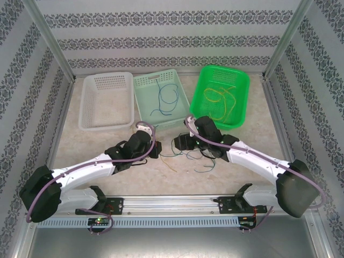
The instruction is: Untangle the cables
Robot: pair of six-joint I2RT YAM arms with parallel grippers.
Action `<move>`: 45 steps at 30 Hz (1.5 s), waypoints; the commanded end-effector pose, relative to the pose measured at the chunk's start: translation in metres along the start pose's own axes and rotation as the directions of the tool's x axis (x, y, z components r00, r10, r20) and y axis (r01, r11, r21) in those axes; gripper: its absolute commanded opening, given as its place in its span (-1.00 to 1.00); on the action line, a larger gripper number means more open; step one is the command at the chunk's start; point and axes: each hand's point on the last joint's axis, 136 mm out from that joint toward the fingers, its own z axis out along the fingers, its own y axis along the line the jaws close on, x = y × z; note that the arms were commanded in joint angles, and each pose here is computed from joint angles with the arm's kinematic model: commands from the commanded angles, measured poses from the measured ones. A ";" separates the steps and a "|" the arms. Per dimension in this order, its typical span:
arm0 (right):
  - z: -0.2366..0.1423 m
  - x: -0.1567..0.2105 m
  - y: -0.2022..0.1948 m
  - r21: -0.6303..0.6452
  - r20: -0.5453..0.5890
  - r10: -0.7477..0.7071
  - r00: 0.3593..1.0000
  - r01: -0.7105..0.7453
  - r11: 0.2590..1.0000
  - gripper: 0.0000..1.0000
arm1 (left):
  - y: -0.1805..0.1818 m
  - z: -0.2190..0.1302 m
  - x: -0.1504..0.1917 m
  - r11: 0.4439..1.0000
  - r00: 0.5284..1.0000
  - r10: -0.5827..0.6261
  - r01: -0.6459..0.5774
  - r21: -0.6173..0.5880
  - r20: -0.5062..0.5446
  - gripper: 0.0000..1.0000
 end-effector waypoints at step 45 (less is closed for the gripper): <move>0.052 0.045 0.059 0.007 -0.039 -0.588 0.808 0.589 0.808 -0.64 | -0.011 -0.011 -0.014 0.988 0.989 -0.148 0.149 0.050 -0.029 -0.73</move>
